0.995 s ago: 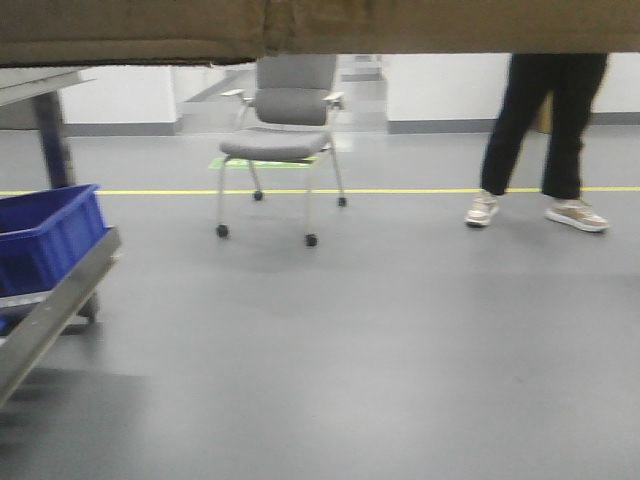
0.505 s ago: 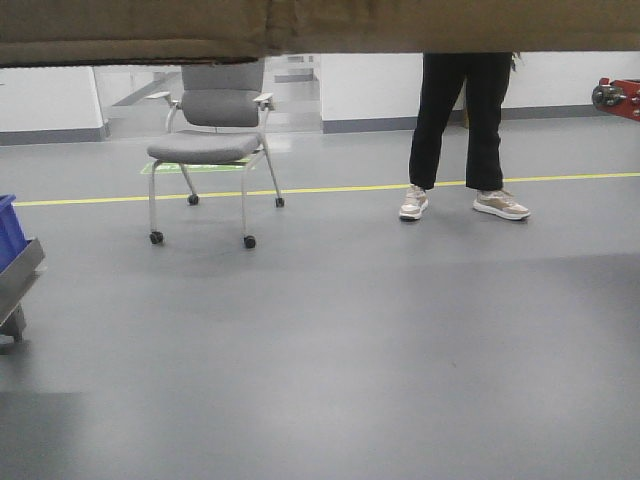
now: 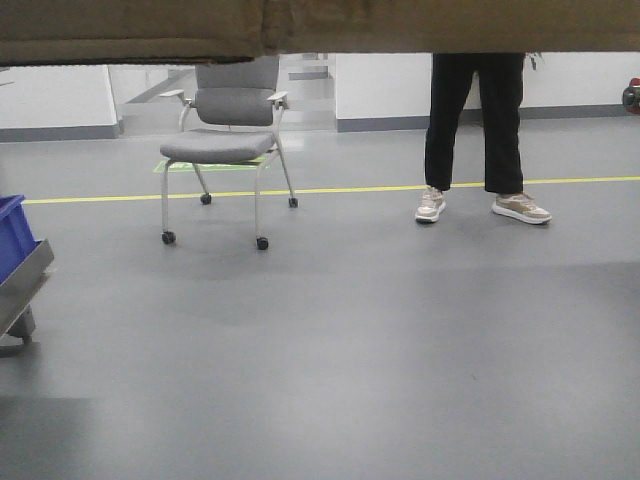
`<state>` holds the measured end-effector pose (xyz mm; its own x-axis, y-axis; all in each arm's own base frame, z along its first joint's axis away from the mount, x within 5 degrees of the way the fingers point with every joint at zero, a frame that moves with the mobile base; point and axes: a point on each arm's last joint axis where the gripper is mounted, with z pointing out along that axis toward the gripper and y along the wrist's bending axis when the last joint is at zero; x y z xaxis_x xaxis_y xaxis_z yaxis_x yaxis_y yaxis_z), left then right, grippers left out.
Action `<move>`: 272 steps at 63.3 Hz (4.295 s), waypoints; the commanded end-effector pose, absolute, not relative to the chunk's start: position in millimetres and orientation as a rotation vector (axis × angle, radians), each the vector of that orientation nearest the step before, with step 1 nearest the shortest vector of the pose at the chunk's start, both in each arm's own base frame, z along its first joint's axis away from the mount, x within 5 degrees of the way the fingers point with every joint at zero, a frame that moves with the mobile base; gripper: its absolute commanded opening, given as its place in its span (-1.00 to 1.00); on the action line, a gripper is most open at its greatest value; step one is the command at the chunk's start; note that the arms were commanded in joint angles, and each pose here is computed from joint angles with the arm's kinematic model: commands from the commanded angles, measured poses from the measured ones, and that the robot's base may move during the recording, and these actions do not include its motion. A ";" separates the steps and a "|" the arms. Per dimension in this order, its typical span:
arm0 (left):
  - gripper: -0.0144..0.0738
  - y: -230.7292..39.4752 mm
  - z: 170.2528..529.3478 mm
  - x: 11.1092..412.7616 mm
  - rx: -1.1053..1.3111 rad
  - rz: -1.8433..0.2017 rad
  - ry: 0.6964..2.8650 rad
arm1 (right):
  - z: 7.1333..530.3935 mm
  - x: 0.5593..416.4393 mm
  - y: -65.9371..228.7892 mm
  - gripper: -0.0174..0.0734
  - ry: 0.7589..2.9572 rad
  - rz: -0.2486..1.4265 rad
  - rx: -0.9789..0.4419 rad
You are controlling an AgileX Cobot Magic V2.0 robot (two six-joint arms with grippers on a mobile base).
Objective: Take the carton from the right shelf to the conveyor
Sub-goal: 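Hold the carton with both grippers while driving to the conveyor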
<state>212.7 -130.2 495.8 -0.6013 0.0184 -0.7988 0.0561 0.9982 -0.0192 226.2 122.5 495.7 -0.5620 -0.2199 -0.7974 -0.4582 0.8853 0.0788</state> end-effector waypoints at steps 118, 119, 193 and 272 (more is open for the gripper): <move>-0.71 -144.4 502.9 206.7 0.135 -0.218 2.166 | 505.5 225.8 131.8 -0.75 2.073 0.451 -0.495; -0.71 -144.4 502.9 206.7 0.135 -0.218 2.166 | 505.5 225.8 131.8 -0.75 2.073 0.451 -0.495; -0.71 -139.7 505.1 209.2 0.125 -0.149 2.133 | 505.9 226.0 131.9 -0.75 2.069 0.452 -0.494; -0.71 -130.6 510.5 213.5 0.106 -0.014 2.062 | 506.3 226.2 132.0 -0.75 2.063 0.453 -0.492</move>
<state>215.6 -124.1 501.2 -0.5429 0.0513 -0.8383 0.0092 0.9984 0.0551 229.3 125.2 497.9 -0.5339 -0.2008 -0.8214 -0.4649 0.8811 0.0867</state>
